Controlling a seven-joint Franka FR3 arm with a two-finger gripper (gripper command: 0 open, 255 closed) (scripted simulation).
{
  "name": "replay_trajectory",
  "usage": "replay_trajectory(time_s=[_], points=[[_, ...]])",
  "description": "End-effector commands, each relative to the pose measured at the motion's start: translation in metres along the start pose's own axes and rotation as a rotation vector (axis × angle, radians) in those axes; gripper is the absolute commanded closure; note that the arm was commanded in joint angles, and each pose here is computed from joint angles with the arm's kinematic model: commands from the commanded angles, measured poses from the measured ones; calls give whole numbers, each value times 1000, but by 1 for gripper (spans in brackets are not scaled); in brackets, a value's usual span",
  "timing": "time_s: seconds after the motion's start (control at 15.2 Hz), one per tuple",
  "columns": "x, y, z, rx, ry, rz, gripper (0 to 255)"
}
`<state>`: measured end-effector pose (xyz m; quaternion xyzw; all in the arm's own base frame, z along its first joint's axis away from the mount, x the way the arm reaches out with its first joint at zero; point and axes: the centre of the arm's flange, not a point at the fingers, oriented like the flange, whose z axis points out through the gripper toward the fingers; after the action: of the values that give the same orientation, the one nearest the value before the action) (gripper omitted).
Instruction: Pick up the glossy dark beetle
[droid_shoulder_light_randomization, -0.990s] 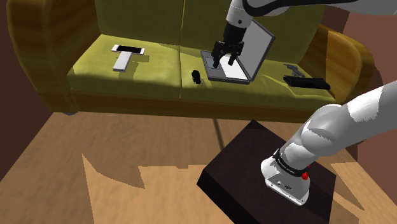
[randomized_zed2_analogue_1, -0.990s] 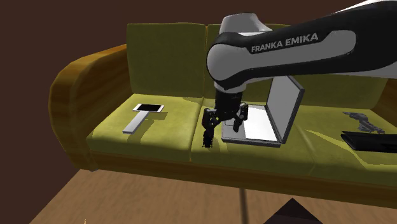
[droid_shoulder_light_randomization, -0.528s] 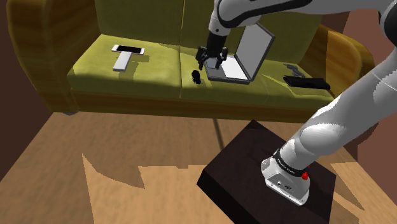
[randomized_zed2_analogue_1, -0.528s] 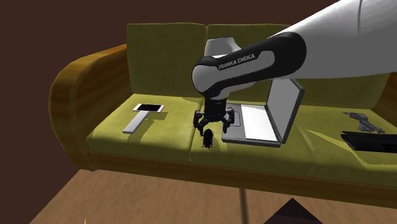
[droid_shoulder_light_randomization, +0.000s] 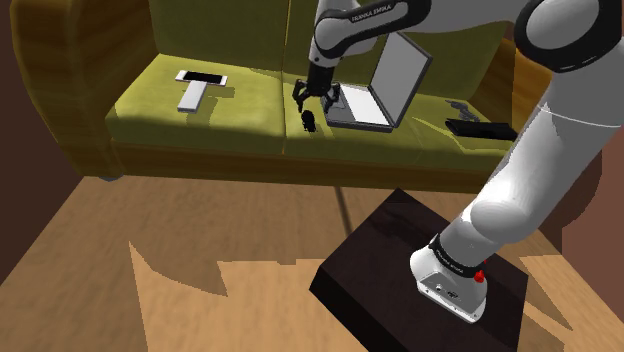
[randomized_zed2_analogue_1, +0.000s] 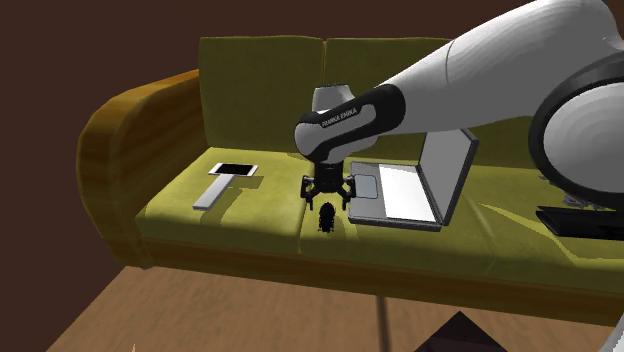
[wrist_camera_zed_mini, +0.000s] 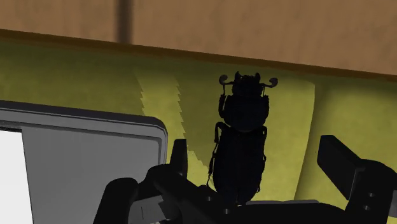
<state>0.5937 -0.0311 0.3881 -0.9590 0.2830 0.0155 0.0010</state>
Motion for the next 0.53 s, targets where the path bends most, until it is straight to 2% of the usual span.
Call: replay_trajectory(time_s=[0.0,0.46], points=[[16,0,12,-3,-2,41,0],[17,-1,49,-3,-2,41,0]])
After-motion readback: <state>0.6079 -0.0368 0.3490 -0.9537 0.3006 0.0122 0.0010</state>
